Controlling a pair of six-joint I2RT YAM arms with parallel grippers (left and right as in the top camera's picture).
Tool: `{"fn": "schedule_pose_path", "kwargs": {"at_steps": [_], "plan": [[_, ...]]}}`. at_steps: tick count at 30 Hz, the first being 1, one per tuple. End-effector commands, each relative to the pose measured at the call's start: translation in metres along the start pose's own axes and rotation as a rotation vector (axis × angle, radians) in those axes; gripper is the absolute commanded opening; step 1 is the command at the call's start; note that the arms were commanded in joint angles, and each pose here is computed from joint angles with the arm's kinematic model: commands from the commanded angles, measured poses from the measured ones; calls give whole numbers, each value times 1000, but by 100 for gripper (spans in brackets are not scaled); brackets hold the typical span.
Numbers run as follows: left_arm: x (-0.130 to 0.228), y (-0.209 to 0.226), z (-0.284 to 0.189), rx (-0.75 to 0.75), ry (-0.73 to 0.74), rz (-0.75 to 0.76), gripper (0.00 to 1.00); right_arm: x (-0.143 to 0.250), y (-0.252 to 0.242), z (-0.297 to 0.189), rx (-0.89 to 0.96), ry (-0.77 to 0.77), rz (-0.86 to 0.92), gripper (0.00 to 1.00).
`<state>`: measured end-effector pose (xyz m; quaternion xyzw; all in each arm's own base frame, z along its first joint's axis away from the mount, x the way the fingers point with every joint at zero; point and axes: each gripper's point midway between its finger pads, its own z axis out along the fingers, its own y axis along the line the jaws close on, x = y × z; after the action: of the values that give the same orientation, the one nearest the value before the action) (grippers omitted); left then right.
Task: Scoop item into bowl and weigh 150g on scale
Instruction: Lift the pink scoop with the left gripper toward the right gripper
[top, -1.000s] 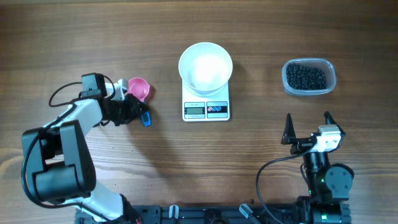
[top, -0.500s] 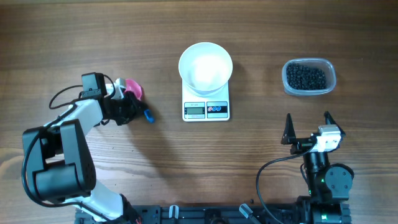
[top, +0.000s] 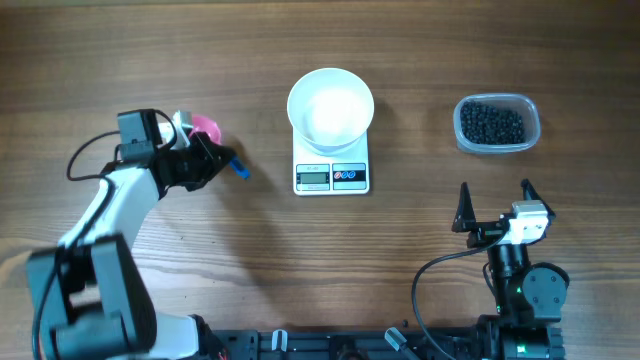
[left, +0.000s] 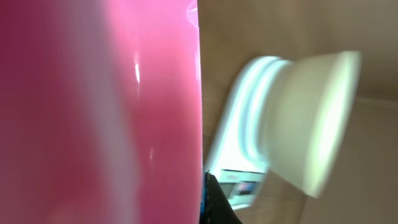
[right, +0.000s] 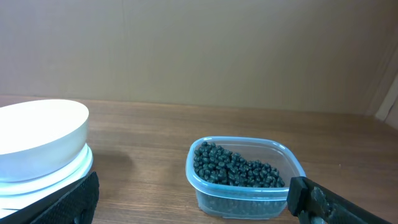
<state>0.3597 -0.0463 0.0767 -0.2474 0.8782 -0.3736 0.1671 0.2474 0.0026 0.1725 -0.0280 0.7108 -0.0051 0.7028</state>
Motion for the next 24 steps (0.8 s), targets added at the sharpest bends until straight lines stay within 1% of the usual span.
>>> {"fn": "schedule_pose_path", "kwargs": {"at_steps": [1,4,5,8,10,12,15,16,18,20,21,22,24], "plan": [[6,-44,-31,111,-36,-17,4,0,1,0,0,-2,-5,100],[13,-70,-47,152,-66,36,4,0,1,0,0,-2,-5,100],[21,-86,-55,179,-78,89,4,0,1,0,0,-2,-5,100],[35,-113,-69,220,-101,172,4,0,1,0,0,-2,-5,100],[46,-131,-79,237,-131,185,4,0,1,0,0,-2,-5,100],[55,-145,-87,249,-160,165,4,0,1,0,0,-2,-5,100],[72,-164,-94,272,-188,186,4,-3,4,0,-22,-14,14,100],[77,-169,-96,275,-196,196,4,-7,11,0,-65,-30,60,100],[86,-179,-97,289,-213,236,4,-20,41,-6,-248,-52,265,100],[93,-190,-97,307,-227,273,4,-14,67,-14,-405,34,487,100],[96,-194,-97,315,-229,281,4,-11,72,-16,-436,72,567,100],[98,-198,-96,322,-234,268,4,-14,73,-16,-437,90,683,100],[100,-206,-96,342,-244,206,4,-16,71,-16,-427,141,970,100]]}}
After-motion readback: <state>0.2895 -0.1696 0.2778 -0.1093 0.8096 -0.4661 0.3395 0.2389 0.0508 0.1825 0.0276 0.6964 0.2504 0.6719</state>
